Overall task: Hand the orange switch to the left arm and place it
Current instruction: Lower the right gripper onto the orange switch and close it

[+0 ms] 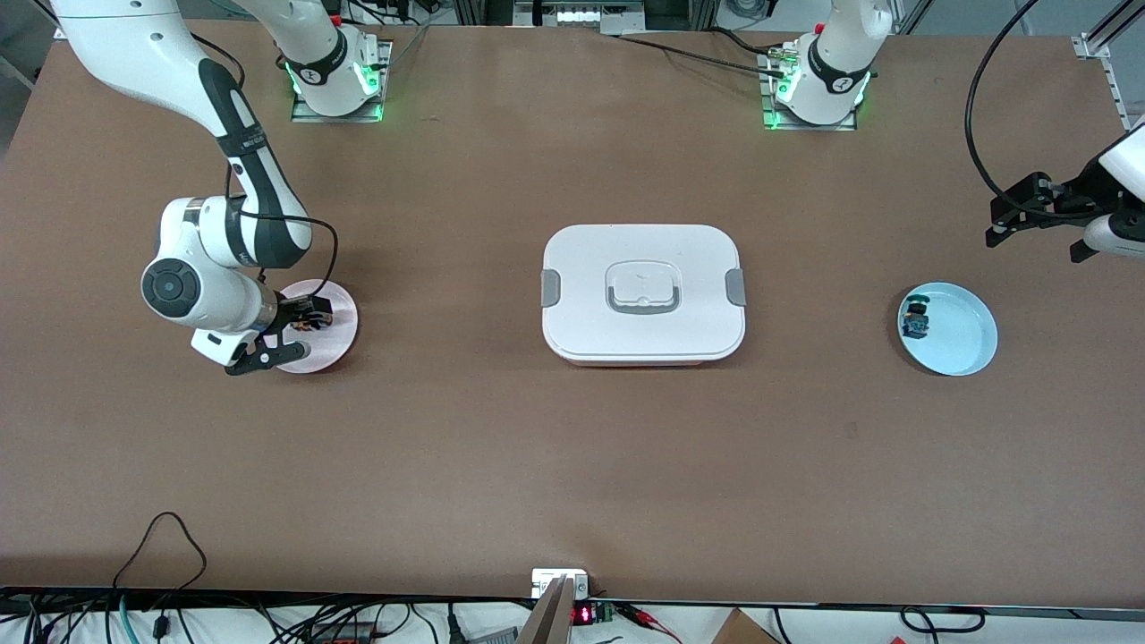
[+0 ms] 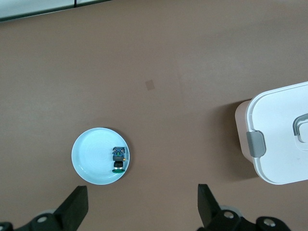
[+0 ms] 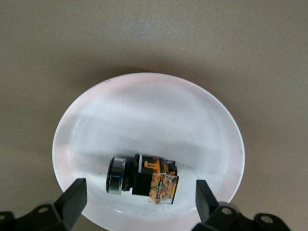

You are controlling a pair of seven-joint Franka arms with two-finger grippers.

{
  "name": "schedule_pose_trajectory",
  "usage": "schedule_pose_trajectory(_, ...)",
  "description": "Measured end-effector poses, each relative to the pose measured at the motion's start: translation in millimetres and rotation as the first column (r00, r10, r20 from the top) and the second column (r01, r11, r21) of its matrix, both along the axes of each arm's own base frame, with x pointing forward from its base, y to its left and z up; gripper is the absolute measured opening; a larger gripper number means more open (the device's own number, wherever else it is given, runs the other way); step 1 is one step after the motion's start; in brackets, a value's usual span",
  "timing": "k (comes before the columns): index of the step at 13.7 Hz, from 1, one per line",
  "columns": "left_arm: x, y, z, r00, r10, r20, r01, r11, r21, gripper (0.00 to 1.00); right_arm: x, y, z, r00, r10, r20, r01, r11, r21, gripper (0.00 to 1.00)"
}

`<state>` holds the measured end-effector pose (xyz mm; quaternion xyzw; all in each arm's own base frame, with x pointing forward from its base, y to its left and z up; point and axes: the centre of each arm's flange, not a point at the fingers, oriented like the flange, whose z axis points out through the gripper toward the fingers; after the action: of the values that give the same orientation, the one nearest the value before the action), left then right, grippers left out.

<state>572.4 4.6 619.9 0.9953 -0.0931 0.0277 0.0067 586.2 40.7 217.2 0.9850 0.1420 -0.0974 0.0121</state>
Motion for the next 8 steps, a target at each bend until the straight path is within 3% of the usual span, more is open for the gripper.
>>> schedule_pose_trajectory(8, 0.0, -0.1, 0.0, 1.000, 0.000, 0.000, 0.000, 1.000, 0.000, 1.00, -8.7, -10.0, -20.5, 0.996, -0.084, -0.040, 0.086, 0.995, 0.041, 1.00)
